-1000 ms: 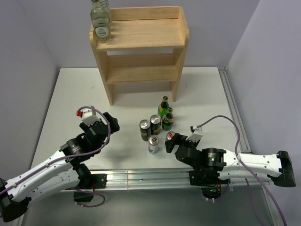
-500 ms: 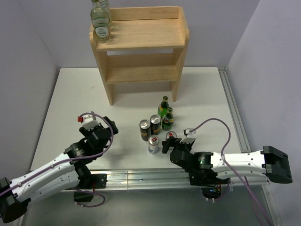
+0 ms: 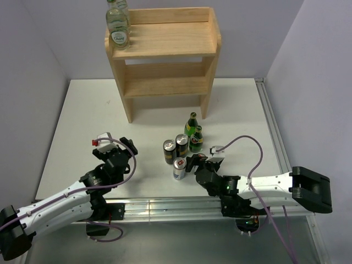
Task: Place and organize the beverage onto the shelf
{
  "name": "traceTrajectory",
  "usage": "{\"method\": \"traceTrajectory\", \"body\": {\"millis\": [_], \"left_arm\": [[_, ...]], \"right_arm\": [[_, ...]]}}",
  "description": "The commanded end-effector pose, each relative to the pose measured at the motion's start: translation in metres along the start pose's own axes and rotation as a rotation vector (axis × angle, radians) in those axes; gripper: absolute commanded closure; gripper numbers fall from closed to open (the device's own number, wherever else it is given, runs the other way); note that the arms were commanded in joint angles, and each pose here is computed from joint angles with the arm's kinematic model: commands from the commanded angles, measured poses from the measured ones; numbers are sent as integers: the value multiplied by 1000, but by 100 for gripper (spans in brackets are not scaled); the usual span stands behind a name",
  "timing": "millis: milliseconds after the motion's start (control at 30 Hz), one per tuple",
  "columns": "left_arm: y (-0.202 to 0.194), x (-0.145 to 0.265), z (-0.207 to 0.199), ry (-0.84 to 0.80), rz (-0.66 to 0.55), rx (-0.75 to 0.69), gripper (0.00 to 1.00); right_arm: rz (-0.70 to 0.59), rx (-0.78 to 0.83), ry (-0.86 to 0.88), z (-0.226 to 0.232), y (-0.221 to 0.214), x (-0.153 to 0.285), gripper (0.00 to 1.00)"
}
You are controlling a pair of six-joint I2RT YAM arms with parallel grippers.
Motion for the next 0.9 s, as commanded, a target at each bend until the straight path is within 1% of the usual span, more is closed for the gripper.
{"method": "traceTrajectory", "body": {"millis": [0,400,433,533,567,600,633,667,700,733,800,867], "left_arm": [[5,-1,-4,-26,-44,25,1],[0,-5,-5,-9,-28,-8,1],[0,-6,-5,-8,-27,-10,1],[2,-7,-8,-22,-33,15,1],[2,-7,-8,-24,-32,14,1],[3,-7,-8,-27,-34,21,1],[2,-7,-7,-24,-33,19,1],[2,-7,-7,-28,-31,20,1],[3,-7,-7,-28,-32,20,1],[3,-8,-7,-29,-31,22,1],[3,-8,-7,-27,-29,18,1],[2,-10,-7,-21,-26,12,1]], "right_arm": [[-62,-35,-38,-2,4,-9,0],[-58,30,-88,0,-10,-22,1],[-61,34,-92,1,-10,-23,1],[-67,56,-115,0,-14,-26,8],[-66,66,-126,-2,-16,-27,17],[-70,62,-132,-2,-17,-28,22],[-65,73,-140,-3,-19,-29,29],[-69,71,-138,-2,-19,-31,49],[-68,79,-139,-3,-19,-33,72],[-71,79,-154,-3,-18,-35,99],[-58,85,-178,-5,-18,-37,100],[-52,78,-166,-3,-11,-34,100]]}}
Point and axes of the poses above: each gripper's point midway between its finger pads, its own x axis back along the fingers, its own z axis along the line the jaws close on, y = z × x, the point moved 9 cm from there along x, back along the fingers, and after that the axes turned 14 degrees about x, right-handed, at the moved point
